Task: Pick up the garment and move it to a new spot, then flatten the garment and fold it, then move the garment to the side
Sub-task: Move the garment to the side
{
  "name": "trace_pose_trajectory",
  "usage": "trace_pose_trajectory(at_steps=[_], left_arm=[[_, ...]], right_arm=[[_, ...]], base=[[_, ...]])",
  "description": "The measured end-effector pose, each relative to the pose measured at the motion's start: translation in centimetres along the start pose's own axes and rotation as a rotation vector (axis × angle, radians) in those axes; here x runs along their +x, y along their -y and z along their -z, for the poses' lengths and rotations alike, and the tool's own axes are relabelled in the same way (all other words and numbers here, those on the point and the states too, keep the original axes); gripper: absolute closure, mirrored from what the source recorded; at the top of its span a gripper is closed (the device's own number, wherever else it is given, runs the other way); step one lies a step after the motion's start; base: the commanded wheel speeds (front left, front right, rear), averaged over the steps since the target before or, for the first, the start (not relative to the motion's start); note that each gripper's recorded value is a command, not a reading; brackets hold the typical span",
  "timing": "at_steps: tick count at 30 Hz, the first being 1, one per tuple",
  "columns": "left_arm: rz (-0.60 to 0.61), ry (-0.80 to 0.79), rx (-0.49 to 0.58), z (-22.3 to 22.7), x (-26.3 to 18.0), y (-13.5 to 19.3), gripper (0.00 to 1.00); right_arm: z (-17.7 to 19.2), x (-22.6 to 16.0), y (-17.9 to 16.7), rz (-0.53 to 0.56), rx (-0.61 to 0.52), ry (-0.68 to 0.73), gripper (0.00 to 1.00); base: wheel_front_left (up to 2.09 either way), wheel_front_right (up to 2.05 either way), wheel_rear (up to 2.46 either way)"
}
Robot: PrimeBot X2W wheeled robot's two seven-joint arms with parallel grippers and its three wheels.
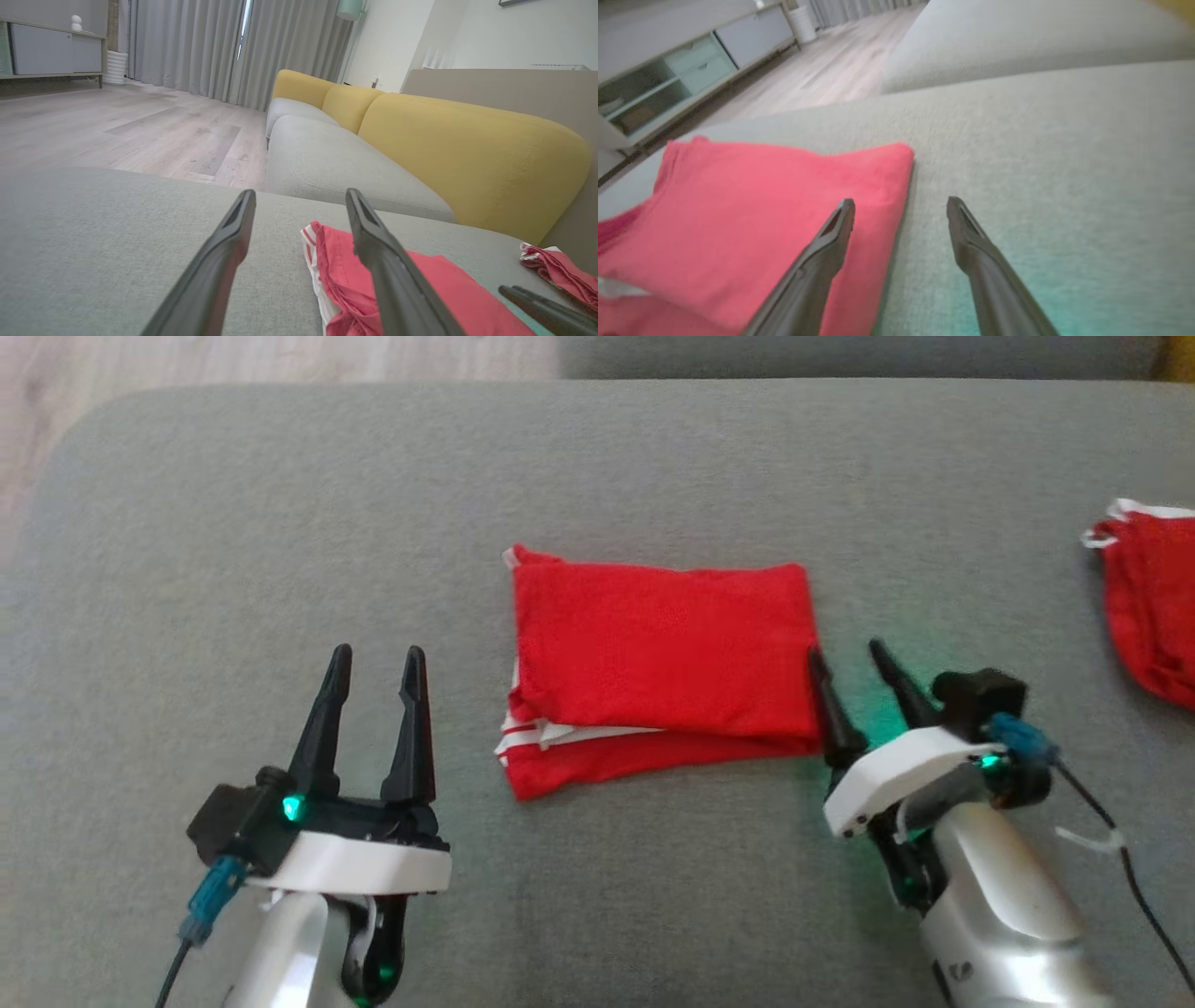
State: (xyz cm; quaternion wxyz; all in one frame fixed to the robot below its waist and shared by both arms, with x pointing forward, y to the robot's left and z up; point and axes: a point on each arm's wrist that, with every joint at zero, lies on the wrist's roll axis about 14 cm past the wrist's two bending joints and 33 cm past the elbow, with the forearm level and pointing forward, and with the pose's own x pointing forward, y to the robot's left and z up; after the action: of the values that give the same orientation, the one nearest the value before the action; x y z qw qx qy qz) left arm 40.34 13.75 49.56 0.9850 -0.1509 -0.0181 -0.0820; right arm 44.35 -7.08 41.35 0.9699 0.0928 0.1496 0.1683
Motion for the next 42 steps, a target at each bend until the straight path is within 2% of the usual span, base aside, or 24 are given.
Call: trace_pose_trajectory(at_steps=[4, 6, 9, 10, 11, 22, 29, 32, 37, 39, 40, 42], left_arm=[[-0.037, 0.0, 0.001, -0.1, -0.4, -1.2, 0.0], [-0.05, 0.0, 0.003, -0.1, -0.5, -1.6, 0.0], [-0.064, -0.004, 0.004, -0.1, -0.8, -2.1, 0.0], [-0.067, -0.004, 0.005, -0.1, -0.8, -2.1, 0.0], [-0.068, -0.004, 0.005, -0.1, -0.8, -2.1, 0.0], [-0.018, 0.001, -0.003, -0.1, -0.1, -0.6, 0.0], [0.127, 0.014, -0.018, -0.2, 1.5, 4.2, 0.0], [0.21, 0.004, -0.018, 0.2, 2.1, 7.0, 0.0], [0.342, -0.016, -0.041, 1.1, 2.8, 11.5, 0.0], [0.395, -0.019, -0.05, 1.4, 3.2, 13.2, 0.0], [0.395, -0.019, -0.05, 1.4, 3.2, 13.2, 0.0], [0.425, -0.011, -0.058, 1.3, 4.0, 14.2, 0.0]], right_arm=[[3.8, 0.7, -1.6, -0.051, -0.008, -0.151, 0.0], [4.6, 1.0, -2.4, -0.07, 0.017, -0.18, 0.0], [4.7, 1.7, -3.2, -0.101, -0.004, -0.197, 0.0], [4.7, 1.9, -3.4, -0.11, -0.016, -0.203, 0.14], [4.6, 2.1, -3.5, -0.117, -0.028, -0.207, 1.0], [3.0, 1.6, -2.3, -0.11, -0.163, -0.135, 1.0], [-1.6, -0.2, 0.4, -0.053, -0.326, -0.008, 1.0], [-4.3, -1.2, 2.8, -0.007, -0.399, 0.051, 1.0], [-7.8, -4.3, 9.7, 0.137, -0.508, 0.067, 1.0], [-9.1, -5.6, 12.7, 0.211, -0.514, 0.061, 1.0], [-9.1, -5.6, 12.7, 0.211, -0.514, 0.061, 1.0], [-10.1, -6.7, 15.7, 0.276, -0.533, 0.046, 1.0]], base=[[0.0, 0.0, 0.0], [0.0, 0.0, 0.0], [0.0, 0.0, 0.0], [0.0, 0.0, 0.0], [0.0, 0.0, 0.0], [0.0, 0.0, 0.0], [0.0, 0.0, 0.0], [0.0, 0.0, 0.0], [0.0, 0.0, 0.0], [0.0, 0.0, 0.0], [0.0, 0.0, 0.0], [0.0, 0.0, 0.0]])
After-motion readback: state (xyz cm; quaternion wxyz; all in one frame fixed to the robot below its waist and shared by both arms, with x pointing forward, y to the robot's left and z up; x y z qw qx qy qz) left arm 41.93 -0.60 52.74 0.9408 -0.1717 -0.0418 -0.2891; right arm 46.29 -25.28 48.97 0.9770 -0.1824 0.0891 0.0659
